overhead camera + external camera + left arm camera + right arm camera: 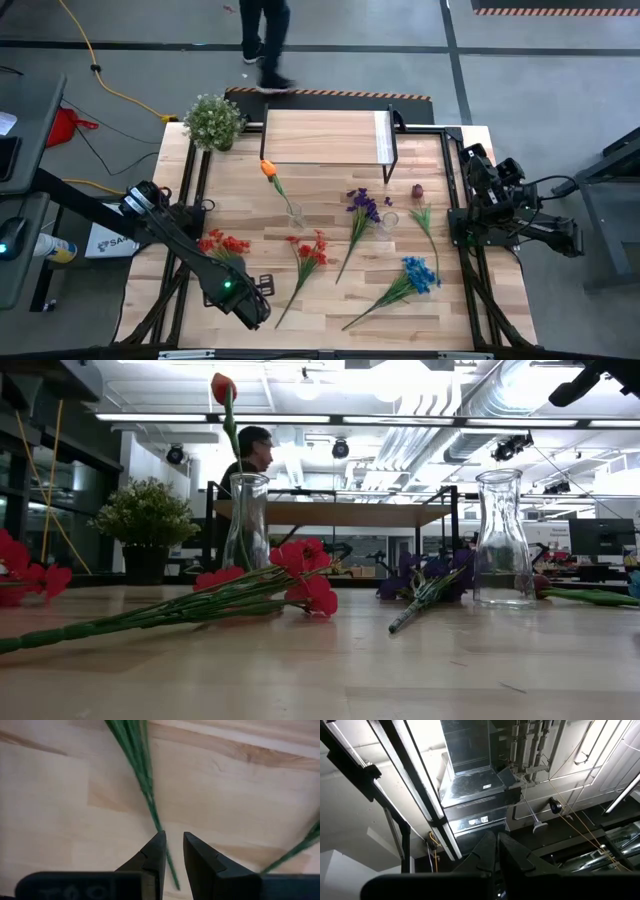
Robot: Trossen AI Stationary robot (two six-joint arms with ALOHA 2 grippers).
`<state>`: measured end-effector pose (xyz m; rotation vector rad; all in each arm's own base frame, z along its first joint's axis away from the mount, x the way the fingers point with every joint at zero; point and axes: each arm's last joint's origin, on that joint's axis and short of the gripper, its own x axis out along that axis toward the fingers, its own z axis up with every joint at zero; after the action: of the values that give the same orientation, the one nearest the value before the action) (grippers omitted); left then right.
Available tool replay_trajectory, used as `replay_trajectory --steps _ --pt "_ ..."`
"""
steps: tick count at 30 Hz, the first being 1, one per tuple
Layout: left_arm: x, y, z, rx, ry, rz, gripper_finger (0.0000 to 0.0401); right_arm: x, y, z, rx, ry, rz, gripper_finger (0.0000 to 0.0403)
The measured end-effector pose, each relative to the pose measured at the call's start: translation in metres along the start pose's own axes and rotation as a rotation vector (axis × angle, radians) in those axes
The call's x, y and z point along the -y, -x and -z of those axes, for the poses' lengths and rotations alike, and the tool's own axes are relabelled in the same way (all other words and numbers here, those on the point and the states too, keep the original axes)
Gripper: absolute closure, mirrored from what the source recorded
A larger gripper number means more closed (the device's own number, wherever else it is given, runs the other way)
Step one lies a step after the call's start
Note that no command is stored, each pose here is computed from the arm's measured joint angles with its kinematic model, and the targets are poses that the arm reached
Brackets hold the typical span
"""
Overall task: Pick and place flowers into a vace then onto a shelf
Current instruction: Put the left orange flowers into the left transparent vase
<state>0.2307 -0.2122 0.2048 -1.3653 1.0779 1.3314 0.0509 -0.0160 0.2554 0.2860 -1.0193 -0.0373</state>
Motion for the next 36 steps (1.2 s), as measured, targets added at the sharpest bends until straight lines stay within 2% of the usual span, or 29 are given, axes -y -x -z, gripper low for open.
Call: replay_trajectory --steps 6,15,20,24,36 --pt "-0.001 -0.009 0.0 -0.032 0.001 -0.006 0.0285 0.0 0.0 0.0 0.0 -0.008 0.0 0.0391" --pt "-0.003 -0.009 -0.002 -0.022 -0.001 -0.041 0.0191 0.0 0.0 0.0 0.002 -0.007 0.003 0.0391" --pt "-0.006 -0.012 -0.005 0.004 -0.003 -0.063 0.016 0.0 0.0 0.0 0.002 -0.005 0.003 0.0391" --pt "-0.009 -0.022 -0.008 0.002 -0.003 -0.079 0.0157 0.0 0.0 0.0 0.002 -0.007 0.003 0.0391" --pt "-0.016 -0.052 -0.017 -0.016 -0.006 -0.068 0.0186 0.0 0.0 0.0 0.002 0.006 0.003 0.0391"
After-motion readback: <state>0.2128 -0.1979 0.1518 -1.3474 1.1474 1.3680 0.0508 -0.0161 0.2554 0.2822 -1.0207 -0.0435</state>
